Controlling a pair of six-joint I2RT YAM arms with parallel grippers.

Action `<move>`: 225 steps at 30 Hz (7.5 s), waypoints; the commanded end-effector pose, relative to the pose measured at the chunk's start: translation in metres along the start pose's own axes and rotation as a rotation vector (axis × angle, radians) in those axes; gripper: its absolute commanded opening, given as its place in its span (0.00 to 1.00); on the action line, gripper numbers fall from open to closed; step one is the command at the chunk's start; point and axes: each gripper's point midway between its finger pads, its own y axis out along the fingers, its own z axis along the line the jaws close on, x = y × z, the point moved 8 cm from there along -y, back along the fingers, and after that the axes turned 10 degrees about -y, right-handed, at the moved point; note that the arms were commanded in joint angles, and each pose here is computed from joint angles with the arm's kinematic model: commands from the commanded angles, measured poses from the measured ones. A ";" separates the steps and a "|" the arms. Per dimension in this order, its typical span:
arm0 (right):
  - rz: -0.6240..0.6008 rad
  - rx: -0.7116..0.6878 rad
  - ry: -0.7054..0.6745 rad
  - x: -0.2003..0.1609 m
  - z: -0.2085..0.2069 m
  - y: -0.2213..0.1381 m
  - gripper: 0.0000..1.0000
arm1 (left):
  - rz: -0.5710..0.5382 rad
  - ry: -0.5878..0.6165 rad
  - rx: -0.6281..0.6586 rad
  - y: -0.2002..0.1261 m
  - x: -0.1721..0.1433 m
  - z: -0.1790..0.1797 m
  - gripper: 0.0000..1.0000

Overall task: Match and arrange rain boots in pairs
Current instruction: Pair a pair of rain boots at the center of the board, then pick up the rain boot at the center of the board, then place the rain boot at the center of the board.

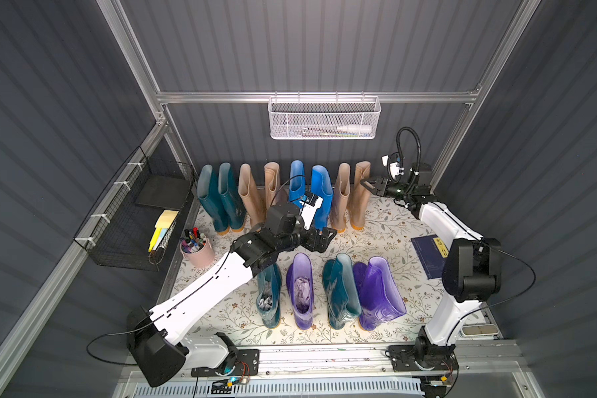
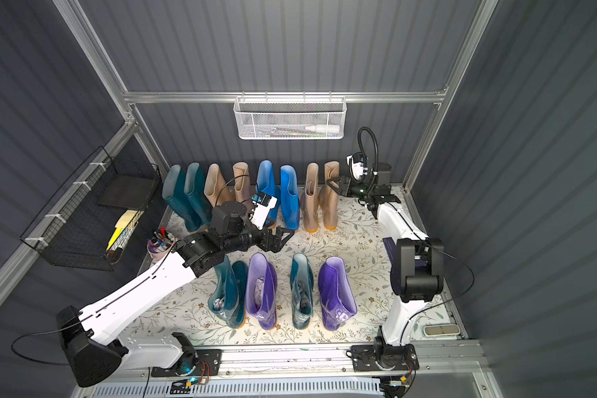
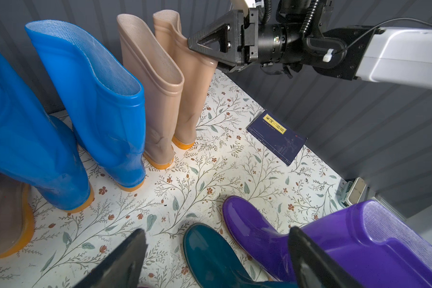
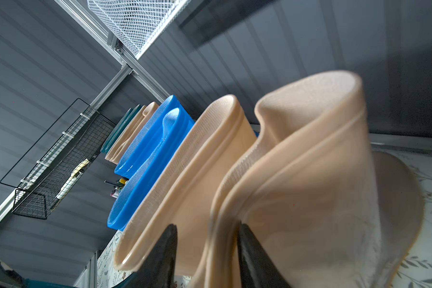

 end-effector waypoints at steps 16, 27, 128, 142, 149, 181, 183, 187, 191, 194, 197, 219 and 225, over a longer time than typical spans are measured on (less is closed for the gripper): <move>-0.038 -0.123 -0.145 0.040 0.073 -0.045 0.53 | -0.061 0.037 0.036 -0.027 0.023 -0.008 0.91; -0.025 -0.203 -0.178 -0.016 0.186 -0.094 0.59 | -0.125 0.142 0.132 -0.080 0.023 -0.005 0.91; 0.511 -0.422 -0.233 -0.199 0.390 0.002 0.40 | -0.188 -0.060 0.623 -0.208 -0.044 0.048 0.94; 0.361 -0.314 -0.245 -0.151 0.405 -0.004 0.00 | -0.196 -0.061 0.618 -0.209 -0.045 0.048 0.94; 0.221 -0.257 -0.259 -0.100 0.403 -0.017 0.00 | -0.192 -0.060 0.616 -0.207 -0.043 0.047 0.93; -0.236 -0.451 -0.427 0.118 0.331 -0.159 0.00 | -0.259 0.086 0.261 -0.180 0.034 -0.009 0.92; -0.237 -0.501 -0.419 0.119 0.319 -0.167 0.00 | -0.243 0.098 0.222 -0.174 0.038 -0.014 0.92; -0.222 -0.587 -0.387 0.112 0.293 -0.181 0.00 | -0.239 0.104 0.167 -0.164 0.042 -0.020 0.92; -0.199 -0.651 -0.326 0.103 0.262 -0.193 0.00 | -0.254 0.106 0.150 -0.159 0.045 -0.021 0.92; -0.189 -0.666 -0.268 0.094 0.239 -0.201 0.00 | -0.257 0.104 0.133 -0.153 0.047 -0.022 0.91; -0.161 -0.680 -0.220 0.083 0.209 -0.199 0.00 | -0.241 0.126 0.069 -0.144 0.048 -0.028 0.91; 0.043 -0.547 -0.306 0.042 0.023 -0.098 0.00 | -0.195 -0.043 0.119 -0.110 0.034 -0.013 0.91; 0.072 -0.513 -0.355 0.041 -0.005 -0.077 0.00 | -0.216 -0.052 0.144 -0.108 0.048 -0.015 0.88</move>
